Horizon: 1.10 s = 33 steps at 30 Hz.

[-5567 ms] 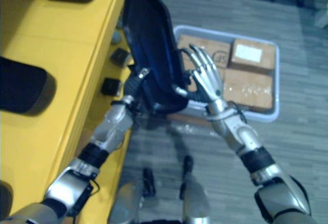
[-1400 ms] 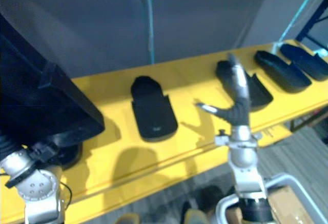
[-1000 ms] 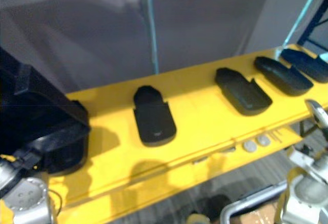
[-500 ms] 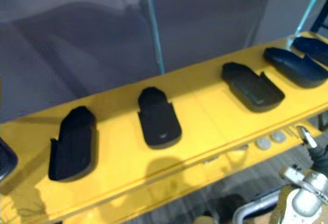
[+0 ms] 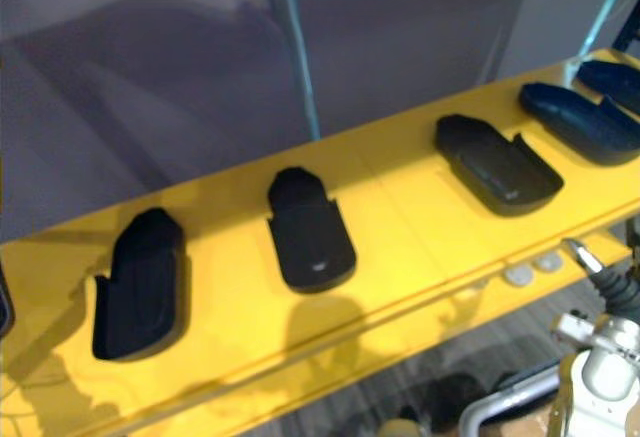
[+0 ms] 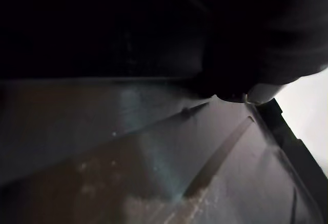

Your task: Walk over and take plastic housings, then place them on the shelf

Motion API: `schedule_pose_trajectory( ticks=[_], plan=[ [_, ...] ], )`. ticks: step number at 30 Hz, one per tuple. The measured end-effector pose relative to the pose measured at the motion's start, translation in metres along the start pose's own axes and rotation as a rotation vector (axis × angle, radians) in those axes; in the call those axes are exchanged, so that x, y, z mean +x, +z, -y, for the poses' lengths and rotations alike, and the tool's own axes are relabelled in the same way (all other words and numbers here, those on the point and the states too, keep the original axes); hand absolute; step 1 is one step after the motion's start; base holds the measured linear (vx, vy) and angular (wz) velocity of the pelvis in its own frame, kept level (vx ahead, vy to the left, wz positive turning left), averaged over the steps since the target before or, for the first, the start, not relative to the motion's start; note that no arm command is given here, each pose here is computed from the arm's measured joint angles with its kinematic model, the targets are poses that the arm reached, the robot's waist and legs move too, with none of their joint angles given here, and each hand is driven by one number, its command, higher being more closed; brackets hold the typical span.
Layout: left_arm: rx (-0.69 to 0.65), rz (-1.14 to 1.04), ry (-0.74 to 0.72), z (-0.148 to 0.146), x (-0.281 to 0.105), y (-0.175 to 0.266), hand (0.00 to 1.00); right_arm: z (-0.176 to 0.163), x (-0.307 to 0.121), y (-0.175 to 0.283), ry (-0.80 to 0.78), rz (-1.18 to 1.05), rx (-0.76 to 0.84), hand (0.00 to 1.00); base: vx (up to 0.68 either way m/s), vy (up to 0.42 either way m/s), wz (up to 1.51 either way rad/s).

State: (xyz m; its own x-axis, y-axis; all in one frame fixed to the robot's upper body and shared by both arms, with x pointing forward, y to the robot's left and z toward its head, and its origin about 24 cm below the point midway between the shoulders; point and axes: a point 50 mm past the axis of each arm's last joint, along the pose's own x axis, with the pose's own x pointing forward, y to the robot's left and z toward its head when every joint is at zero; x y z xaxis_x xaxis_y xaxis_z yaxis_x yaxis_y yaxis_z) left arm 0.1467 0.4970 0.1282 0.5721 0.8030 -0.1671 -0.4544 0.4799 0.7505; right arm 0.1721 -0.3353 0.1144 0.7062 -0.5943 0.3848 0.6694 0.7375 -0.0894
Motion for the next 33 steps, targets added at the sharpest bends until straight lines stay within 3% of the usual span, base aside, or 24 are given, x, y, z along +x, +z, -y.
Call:
schedule_pose_trajectory(
  ticks=[4, 8, 13, 21, 24, 33],
  plan=[
    [0.129, -0.087, -0.117, 0.012, 0.001, -0.013, 1.00, 0.000, 0.001, -0.002, 0.006, -0.023, -0.007, 0.00, -0.01, 0.019, -0.10],
    [0.238, -0.172, -0.152, 0.003, 0.001, -0.021, 1.00, 0.000, 0.001, -0.003, 0.005, -0.040, -0.011, 0.00, 0.00, 0.000, 0.00],
    [0.263, -0.242, -0.091, -0.024, 0.001, -0.025, 1.00, -0.002, 0.002, -0.006, 0.006, -0.057, -0.007, 0.00, 0.00, 0.003, 0.01],
    [0.278, -0.316, -0.121, -0.021, -0.003, -0.042, 1.00, -0.012, 0.004, -0.013, 0.033, -0.086, 0.005, 0.00, 0.00, 0.004, 0.01],
    [0.286, -0.324, -0.142, -0.016, -0.004, -0.047, 1.00, -0.011, 0.004, -0.012, 0.037, -0.082, -0.003, 0.00, 0.00, 0.000, 0.00],
    [0.246, -0.364, -0.256, 0.033, -0.015, -0.076, 1.00, -0.003, 0.012, -0.004, 0.059, -0.049, -0.042, 0.00, 0.00, 0.000, 0.00]
  ],
)
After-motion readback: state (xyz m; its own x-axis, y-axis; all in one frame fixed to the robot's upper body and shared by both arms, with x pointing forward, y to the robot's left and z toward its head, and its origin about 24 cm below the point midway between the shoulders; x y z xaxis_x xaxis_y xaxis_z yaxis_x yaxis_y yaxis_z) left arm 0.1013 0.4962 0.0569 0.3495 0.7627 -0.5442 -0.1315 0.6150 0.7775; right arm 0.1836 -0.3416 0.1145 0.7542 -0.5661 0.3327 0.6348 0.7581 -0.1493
